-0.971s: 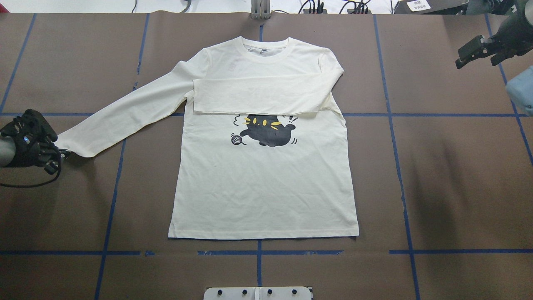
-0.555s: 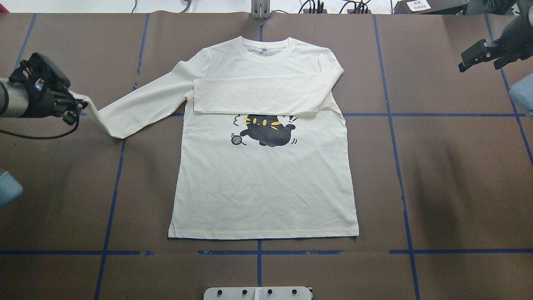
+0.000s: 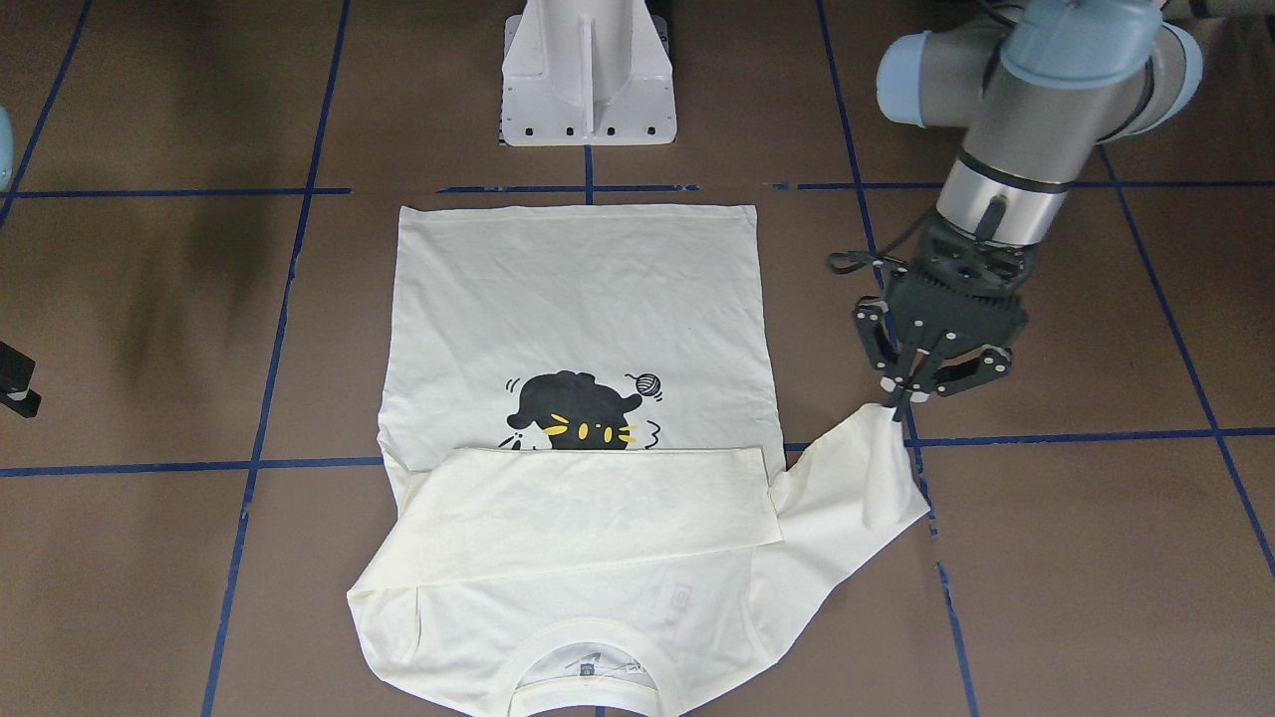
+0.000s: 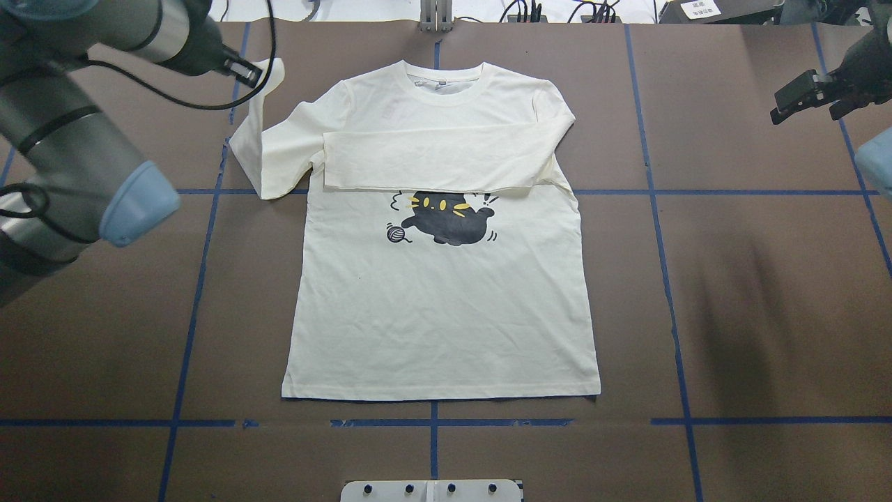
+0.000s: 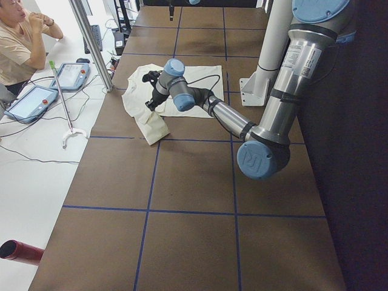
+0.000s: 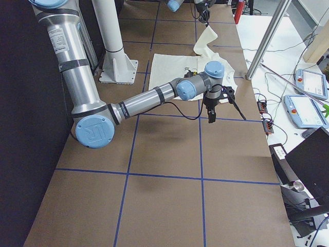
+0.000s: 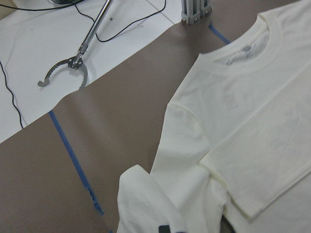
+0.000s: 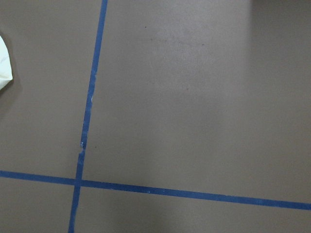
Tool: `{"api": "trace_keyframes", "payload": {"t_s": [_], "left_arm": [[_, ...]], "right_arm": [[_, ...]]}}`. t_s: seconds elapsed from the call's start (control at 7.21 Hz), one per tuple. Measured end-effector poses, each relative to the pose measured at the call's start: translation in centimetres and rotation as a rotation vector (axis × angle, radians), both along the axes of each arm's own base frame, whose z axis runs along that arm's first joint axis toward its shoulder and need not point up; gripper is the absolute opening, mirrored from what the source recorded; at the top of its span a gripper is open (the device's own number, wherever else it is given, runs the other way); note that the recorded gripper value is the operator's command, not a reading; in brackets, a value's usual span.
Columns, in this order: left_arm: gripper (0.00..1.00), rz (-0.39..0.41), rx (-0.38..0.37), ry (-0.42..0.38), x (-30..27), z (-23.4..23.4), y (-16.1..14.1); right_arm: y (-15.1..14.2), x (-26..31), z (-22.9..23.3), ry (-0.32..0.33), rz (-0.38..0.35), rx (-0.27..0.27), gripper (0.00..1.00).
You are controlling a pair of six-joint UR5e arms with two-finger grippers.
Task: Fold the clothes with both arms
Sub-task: 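Lift the sleeve with the left gripper and fold it across the chest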
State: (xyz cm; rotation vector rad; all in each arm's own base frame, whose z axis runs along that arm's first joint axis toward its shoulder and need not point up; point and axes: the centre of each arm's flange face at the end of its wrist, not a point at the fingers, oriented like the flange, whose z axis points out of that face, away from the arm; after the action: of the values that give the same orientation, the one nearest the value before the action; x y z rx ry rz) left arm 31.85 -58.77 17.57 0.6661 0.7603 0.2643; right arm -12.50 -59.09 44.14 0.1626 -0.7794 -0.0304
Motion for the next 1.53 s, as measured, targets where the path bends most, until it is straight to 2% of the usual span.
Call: {"api": "trace_keyframes", "payload": {"t_s": [0.42, 0.55, 0.83, 0.97, 1.11, 1.39, 1.53], "left_arm": [[0.00, -0.207, -0.206, 0.075, 12.5, -14.8, -0.5], [0.00, -0.266, -0.238, 0.087, 17.8, -17.8, 1.0], [0.00, -0.331, -0.226, 0.080, 26.4, -18.9, 5.7], [0.00, -0.349, -0.231, 0.083, 28.9, -18.4, 6.5], [0.11, -0.356, -0.234, 0.089, 30.5, -18.0, 6.6], [0.25, -0.370, -0.249, 0.132, 32.5, -17.9, 6.4], [0.89, -0.380, -0.270, 0.167, 33.4, -18.3, 6.5]], "right_arm": [[0.0, 0.0, 0.1, 0.000, 0.000, -0.002, 1.00], [0.0, 0.1, 0.1, 0.001, 0.002, -0.002, 1.00], [0.0, 0.1, 0.2, 0.003, 0.005, -0.003, 1.00], [0.0, 0.1, 0.2, 0.004, 0.005, -0.004, 1.00], [0.0, 0.1, 0.2, 0.005, 0.006, -0.005, 1.00], [-0.1, 0.1, 0.1, 0.004, 0.008, -0.004, 1.00], [-0.1, 0.1, 0.1, 0.003, 0.009, -0.004, 1.00]]}}
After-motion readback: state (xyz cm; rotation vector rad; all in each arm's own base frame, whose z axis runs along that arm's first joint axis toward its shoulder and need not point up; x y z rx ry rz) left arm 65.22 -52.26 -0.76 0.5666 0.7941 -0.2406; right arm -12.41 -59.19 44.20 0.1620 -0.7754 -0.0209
